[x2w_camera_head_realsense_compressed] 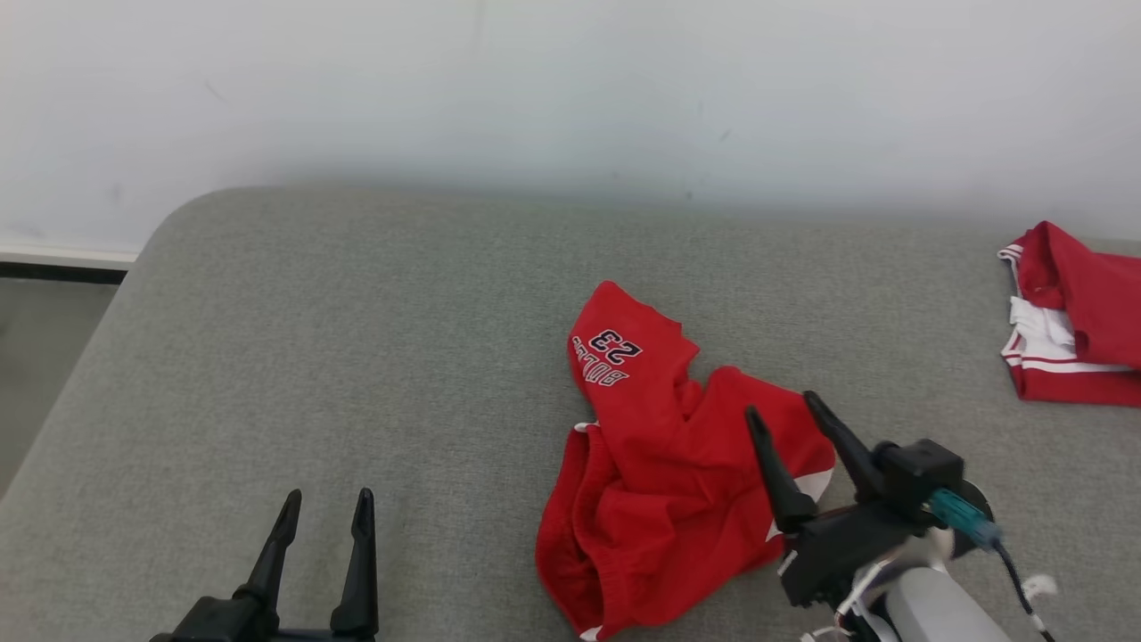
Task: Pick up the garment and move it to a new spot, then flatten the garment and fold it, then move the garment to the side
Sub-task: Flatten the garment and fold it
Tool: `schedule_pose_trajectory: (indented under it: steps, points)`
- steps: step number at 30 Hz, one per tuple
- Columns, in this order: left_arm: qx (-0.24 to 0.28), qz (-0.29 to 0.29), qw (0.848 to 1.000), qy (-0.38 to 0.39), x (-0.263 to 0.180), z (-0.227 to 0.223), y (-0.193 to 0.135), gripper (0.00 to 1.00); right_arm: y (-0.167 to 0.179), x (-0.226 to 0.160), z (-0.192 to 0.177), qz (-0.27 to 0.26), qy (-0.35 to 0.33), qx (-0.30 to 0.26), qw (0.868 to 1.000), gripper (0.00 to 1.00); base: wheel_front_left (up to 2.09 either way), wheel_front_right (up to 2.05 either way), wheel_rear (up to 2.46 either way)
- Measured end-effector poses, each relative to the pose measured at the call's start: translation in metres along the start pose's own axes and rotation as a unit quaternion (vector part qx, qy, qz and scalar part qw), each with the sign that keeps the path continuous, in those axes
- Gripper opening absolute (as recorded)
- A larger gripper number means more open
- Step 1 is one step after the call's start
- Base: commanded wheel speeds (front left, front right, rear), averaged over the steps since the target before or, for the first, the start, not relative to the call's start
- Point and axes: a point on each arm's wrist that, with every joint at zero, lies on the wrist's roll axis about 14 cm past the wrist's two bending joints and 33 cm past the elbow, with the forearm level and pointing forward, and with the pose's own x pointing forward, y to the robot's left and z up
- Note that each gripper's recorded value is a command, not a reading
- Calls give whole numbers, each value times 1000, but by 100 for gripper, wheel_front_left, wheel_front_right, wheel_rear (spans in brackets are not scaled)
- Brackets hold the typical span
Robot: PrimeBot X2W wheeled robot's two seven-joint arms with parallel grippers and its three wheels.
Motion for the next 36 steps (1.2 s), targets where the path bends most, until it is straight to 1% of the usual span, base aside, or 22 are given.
schedule_pose_trajectory:
  steps: [8,15,21,28,31,34,36]
  points:
    - [1,-15,1000,-1,6,0,-7,100,-44,-44,23,-70,-49,-7,996,100,0,0,0]
    - [2,-30,1000,-1,12,0,-16,100,-77,-84,38,-142,-84,-8,986,100,0,0,0]
    - [3,-38,999,-3,13,1,-20,100,-90,-114,38,-185,-94,-1,978,100,0,0,0]
    - [9,-47,999,-4,14,1,-24,100,-90,-128,37,-200,-98,3,975,100,0,0,0]
    - [18,-72,997,3,14,-2,-36,100,-89,-128,36,-201,-98,5,975,100,0,0,0]
    - [31,-123,992,22,8,-14,-62,100,-89,-128,36,-201,-98,6,975,100,0,0,0]
    - [38,-162,985,42,0,-26,-81,100,-88,-128,35,-200,-96,6,975,100,0,0,0]
